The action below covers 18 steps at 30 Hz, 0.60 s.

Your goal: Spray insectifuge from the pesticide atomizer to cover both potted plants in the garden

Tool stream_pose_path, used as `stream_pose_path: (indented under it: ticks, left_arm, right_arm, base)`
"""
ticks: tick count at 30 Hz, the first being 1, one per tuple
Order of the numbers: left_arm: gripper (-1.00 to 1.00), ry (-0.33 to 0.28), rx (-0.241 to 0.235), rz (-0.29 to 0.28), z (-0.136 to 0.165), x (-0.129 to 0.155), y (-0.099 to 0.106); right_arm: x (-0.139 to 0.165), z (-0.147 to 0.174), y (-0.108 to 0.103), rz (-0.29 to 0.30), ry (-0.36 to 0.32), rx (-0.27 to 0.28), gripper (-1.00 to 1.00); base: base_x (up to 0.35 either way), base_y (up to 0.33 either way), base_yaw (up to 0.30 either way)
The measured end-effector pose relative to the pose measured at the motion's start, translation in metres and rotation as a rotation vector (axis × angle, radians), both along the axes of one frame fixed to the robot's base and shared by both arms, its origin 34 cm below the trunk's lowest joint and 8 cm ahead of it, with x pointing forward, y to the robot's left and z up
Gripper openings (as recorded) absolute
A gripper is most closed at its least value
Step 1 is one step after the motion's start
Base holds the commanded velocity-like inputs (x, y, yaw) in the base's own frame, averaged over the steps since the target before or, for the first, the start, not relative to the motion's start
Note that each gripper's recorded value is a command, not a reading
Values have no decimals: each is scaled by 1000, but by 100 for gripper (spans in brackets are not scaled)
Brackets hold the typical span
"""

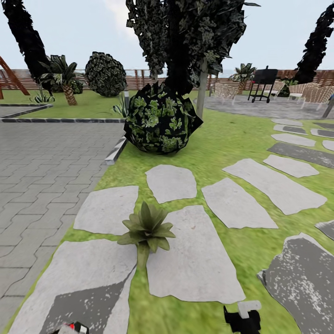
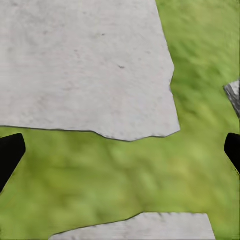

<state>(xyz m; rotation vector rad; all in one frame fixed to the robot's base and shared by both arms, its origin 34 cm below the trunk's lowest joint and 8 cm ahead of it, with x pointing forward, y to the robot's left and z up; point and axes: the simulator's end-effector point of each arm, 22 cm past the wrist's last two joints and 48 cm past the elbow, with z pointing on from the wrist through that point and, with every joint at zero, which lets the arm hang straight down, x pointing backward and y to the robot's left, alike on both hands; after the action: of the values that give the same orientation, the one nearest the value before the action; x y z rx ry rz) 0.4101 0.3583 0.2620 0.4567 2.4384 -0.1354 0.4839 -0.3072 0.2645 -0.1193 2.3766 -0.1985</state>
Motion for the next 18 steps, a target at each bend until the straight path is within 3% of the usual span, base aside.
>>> stream_pose_path:
  ticks: [1,3,6,7,11,16,18]
  left_arm:
    - [-100,10,4,-40,-1,-1,-5]
    - [-100,47,-2,-182,-2,5,-27]
    - [-100,136,-53,-343,3,18,-54]
    - [-100,150,-64,-366,5,20,-58]
    - [-100,210,-139,-533,27,40,-83]
    - [-100,307,-142,-762,47,40,-92]
    - [-100,343,-130,-822,51,38,-94]
  right_arm:
    - [3,2,1,10,-7,4,100]
    - [20,11,3,79,-39,19,100]
    - [42,27,26,290,-67,42,100]
    - [44,28,32,331,-67,48,100]
    - [40,35,72,637,-33,53,100]
    - [29,42,114,880,14,91,100]
    - [29,52,136,956,11,123,100]
  base:
    - [0,0,0]
    - [0,0,0]
    - [0,0,0]
    - [0,0,0]
    - [0,0,0]
    - [0,0,0]
    - [0,0,0]
